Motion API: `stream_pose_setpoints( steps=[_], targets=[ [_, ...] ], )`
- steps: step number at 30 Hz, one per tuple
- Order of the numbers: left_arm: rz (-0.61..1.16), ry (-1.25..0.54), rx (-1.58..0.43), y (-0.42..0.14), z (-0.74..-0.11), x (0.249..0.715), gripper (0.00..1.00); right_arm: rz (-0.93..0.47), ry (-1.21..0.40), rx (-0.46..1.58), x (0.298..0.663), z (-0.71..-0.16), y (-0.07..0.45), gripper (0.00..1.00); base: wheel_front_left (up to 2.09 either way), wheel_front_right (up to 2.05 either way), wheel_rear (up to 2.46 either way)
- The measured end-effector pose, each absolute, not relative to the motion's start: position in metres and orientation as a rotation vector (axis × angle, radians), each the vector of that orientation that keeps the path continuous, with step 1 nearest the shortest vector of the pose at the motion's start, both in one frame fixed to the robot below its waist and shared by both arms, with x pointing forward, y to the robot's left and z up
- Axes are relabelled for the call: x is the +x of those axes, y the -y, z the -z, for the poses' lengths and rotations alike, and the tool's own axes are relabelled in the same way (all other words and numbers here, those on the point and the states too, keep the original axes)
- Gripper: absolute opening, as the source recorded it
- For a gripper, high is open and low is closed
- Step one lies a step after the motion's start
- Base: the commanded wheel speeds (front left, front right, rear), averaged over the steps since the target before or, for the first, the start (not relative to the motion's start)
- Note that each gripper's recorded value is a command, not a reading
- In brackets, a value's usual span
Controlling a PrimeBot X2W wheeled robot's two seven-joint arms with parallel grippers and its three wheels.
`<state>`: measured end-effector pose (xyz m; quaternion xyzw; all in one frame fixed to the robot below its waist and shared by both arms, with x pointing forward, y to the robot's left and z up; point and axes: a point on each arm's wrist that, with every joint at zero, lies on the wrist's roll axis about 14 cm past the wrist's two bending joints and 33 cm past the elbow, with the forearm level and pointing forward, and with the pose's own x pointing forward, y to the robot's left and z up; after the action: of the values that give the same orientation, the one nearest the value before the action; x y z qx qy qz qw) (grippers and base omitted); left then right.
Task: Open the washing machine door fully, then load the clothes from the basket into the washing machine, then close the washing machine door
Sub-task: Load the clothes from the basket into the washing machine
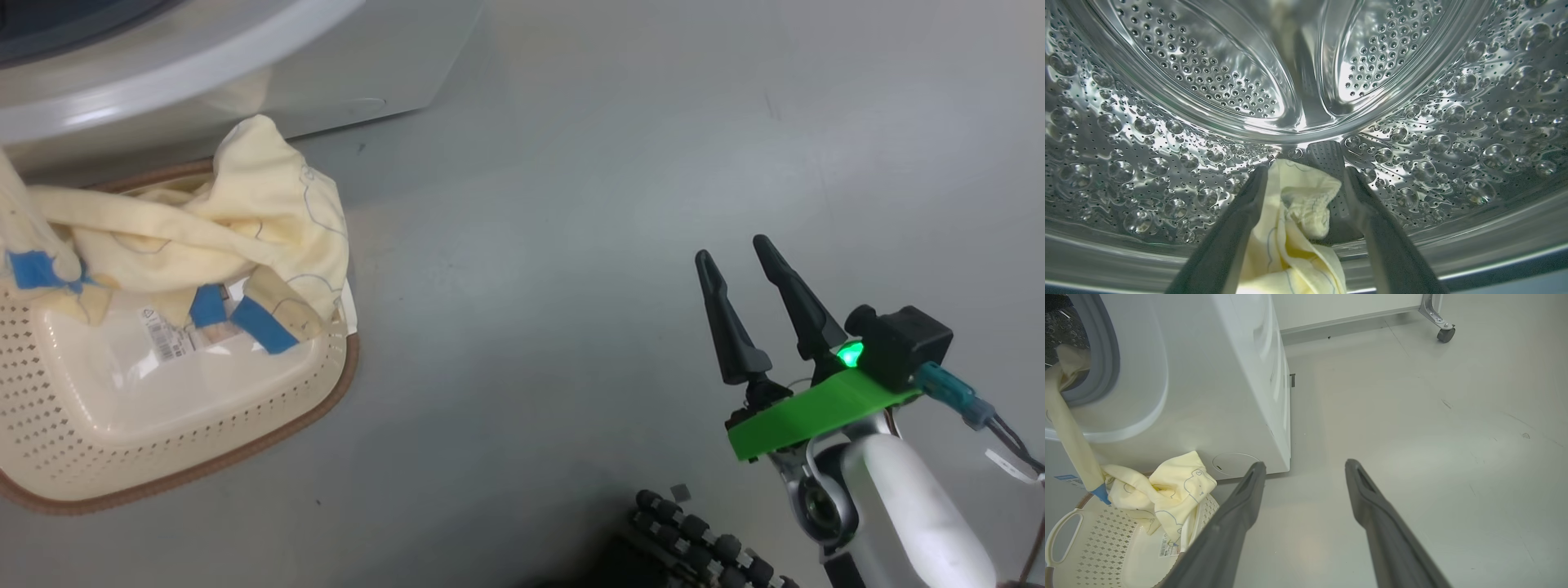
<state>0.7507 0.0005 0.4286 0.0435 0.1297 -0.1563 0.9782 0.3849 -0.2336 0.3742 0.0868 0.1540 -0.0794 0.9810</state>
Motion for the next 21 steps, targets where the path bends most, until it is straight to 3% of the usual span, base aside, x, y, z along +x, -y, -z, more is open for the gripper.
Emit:
stream_pose_setpoints(
  steps=[21],
  targets=[
    [0.295, -0.235, 0.038, 0.004, -0.449, 0.72, 1.0, 0.139, -0.238, 0.194, 0.394, -0.394, 0.23, 1.0, 0.0, 0.0, 0.0]
  ],
)
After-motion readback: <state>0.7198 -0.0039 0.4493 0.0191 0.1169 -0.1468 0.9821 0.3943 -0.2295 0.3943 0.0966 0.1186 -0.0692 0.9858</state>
